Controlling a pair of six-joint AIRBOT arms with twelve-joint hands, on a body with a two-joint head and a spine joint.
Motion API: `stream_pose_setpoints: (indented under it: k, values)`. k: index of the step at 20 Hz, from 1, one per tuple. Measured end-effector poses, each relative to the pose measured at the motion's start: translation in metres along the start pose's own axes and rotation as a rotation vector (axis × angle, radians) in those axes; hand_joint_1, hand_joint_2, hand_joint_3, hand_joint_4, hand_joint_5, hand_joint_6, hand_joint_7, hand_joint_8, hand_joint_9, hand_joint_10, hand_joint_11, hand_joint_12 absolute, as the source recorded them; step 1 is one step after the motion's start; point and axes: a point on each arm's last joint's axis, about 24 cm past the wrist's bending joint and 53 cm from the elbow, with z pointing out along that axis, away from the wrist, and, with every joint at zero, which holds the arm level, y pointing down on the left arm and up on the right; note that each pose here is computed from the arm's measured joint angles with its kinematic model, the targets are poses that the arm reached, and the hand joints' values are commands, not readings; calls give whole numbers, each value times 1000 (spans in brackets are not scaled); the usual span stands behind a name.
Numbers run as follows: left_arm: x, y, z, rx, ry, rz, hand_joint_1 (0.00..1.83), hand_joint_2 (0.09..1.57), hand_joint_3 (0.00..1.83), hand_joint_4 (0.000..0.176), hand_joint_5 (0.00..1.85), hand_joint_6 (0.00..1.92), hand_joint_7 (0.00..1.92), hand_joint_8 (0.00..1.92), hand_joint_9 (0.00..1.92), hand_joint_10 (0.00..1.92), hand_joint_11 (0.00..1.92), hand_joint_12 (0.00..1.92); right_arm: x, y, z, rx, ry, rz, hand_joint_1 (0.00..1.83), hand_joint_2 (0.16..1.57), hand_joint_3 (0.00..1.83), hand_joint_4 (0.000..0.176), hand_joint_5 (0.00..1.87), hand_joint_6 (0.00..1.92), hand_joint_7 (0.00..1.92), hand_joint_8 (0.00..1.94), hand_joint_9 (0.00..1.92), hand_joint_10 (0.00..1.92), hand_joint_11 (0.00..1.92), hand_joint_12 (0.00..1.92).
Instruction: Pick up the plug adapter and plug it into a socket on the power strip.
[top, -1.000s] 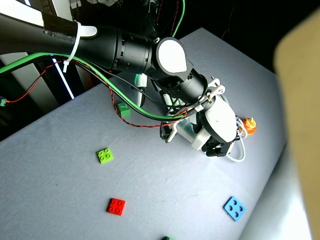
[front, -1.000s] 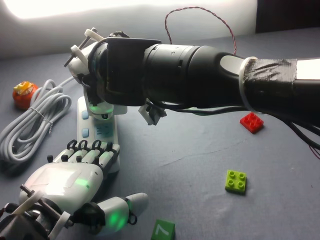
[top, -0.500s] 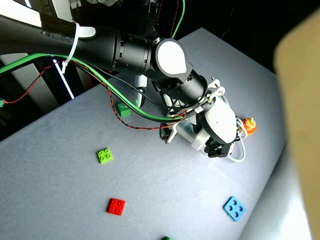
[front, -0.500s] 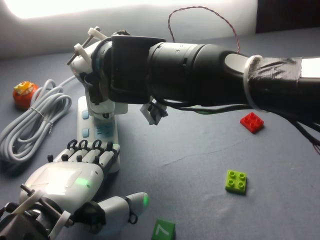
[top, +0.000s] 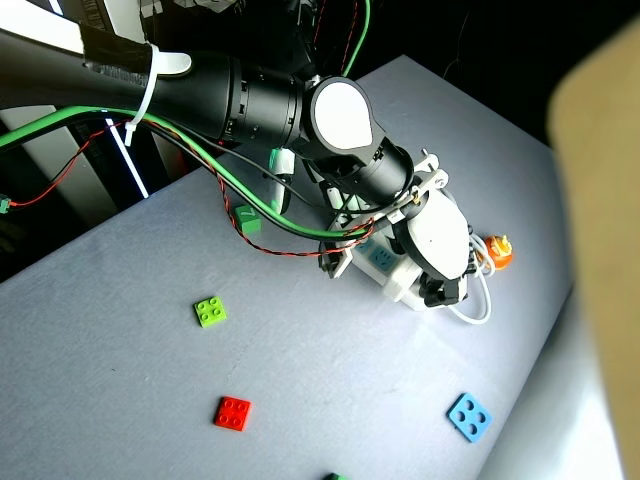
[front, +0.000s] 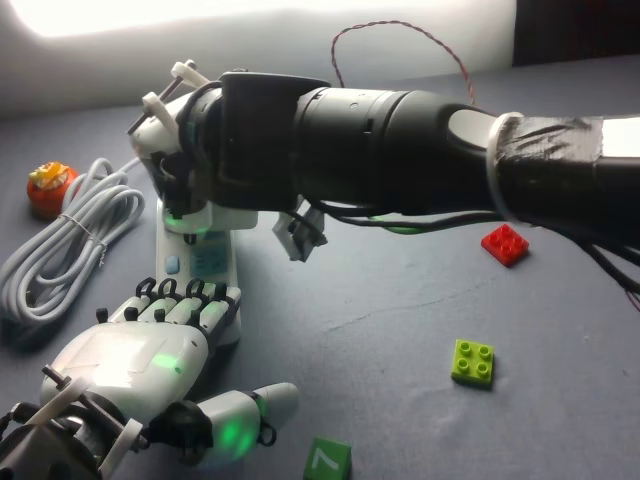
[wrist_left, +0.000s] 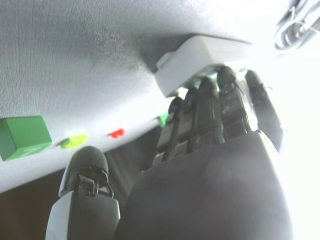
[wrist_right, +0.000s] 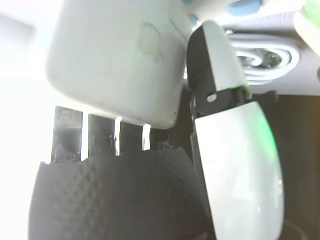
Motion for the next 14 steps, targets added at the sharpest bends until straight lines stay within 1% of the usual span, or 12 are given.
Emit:
stream_pose_setpoints:
  k: [2,4,7,8,10,11,12,14]
  values:
    - [0,0,0,0,0,0,0,1190,1,0,0,0,82,3,86,2,0,232,-5,-4,-2,1,-5,0,985,1086,0,0,687,0,770,0,770,0,314,1012]
    - [-1,-1,0,-1,-1,-4,0,1191,1,0,0,0,92,4,95,4,0,250,-11,-4,-9,-12,-10,3,964,1082,0,0,648,0,735,0,735,0,281,1003]
    - [-3,-3,2,-1,-3,-13,0,1192,0,0,0,0,72,1,75,0,0,205,-24,7,-25,-54,-20,10,937,1075,0,0,571,0,667,0,659,0,190,974]
    - [-5,-4,3,0,-7,-19,0,1191,0,0,0,0,71,2,71,1,0,197,-28,12,-31,-74,-22,15,938,1065,0,0,547,0,643,0,636,0,166,1003]
    - [-10,-7,4,3,-15,-27,0,1190,0,0,1,0,80,4,79,3,0,223,-36,12,-39,-87,-30,13,916,1061,0,0,533,0,636,0,624,0,154,1005]
    - [-12,-9,5,7,-11,-28,0,1189,0,0,0,0,81,4,81,4,0,228,-40,11,-43,-87,-34,15,908,1058,0,0,531,0,633,0,620,0,147,1002]
    - [-16,-11,6,13,-6,-28,0,1193,1,0,23,3,98,3,100,4,0,272,-45,7,-51,-91,-39,25,866,1068,2,0,520,0,615,0,600,0,132,994]
    - [-21,-13,8,20,-1,-25,0,1188,0,0,20,1,99,3,100,3,0,270,-56,0,-67,-98,-49,65,857,1075,4,0,502,0,598,0,581,0,117,989]
